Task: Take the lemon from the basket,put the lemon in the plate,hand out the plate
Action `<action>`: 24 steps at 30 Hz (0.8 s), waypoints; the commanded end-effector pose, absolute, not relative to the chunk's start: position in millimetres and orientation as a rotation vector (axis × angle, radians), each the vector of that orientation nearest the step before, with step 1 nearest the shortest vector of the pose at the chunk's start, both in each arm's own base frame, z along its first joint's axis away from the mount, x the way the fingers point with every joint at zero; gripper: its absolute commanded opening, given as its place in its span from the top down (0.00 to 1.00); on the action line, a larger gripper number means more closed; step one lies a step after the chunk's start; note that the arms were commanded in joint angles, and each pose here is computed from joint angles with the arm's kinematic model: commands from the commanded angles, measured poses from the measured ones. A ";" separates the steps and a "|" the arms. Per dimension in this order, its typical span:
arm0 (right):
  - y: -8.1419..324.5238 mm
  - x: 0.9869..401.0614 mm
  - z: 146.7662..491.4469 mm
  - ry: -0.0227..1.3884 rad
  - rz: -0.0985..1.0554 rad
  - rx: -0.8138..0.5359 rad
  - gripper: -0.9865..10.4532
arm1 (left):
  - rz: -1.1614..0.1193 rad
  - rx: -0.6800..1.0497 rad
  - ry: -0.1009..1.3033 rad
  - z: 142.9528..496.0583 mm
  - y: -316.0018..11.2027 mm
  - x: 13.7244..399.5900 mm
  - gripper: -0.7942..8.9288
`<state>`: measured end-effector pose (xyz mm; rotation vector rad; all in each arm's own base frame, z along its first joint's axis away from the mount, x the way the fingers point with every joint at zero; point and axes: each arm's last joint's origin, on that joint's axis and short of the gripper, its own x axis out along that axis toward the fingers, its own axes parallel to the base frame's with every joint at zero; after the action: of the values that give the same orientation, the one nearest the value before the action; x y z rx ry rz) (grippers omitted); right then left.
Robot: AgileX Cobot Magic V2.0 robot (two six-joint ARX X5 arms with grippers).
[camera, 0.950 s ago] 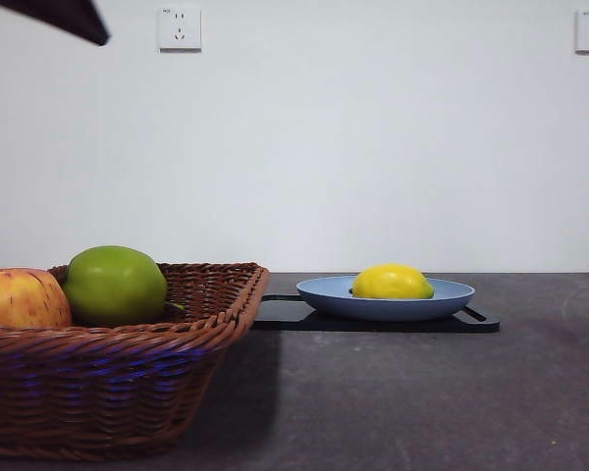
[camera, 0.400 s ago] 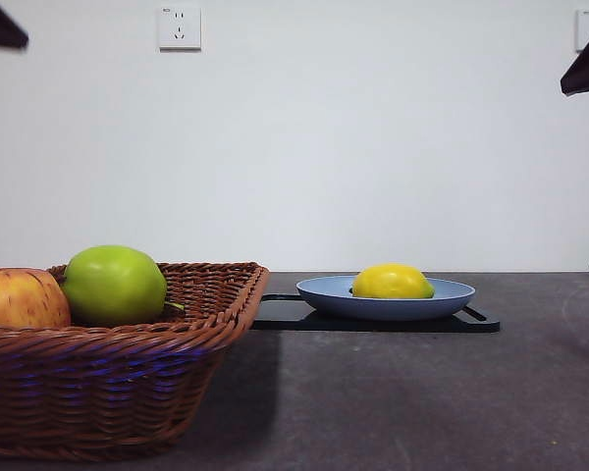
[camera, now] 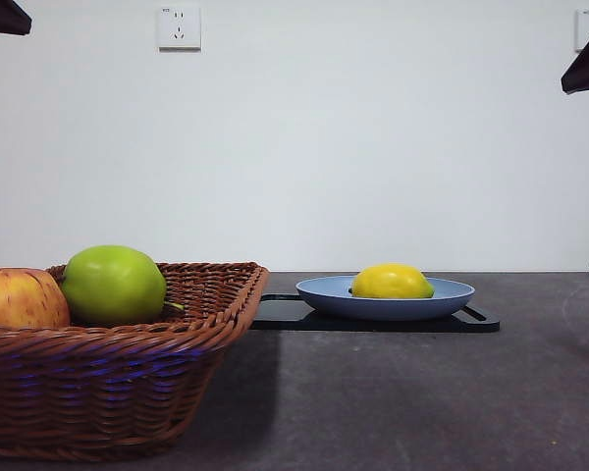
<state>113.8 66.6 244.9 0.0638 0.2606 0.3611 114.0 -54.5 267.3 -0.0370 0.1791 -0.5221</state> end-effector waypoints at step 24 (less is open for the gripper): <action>67.1 113.2 250.1 0.237 0.365 0.081 0.91 | -0.026 -0.003 0.063 175.6 1.0 95.5 0.91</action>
<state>113.3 66.2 245.4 0.0680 0.2572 0.3611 94.8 0.7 177.6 0.0305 0.0718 -0.0267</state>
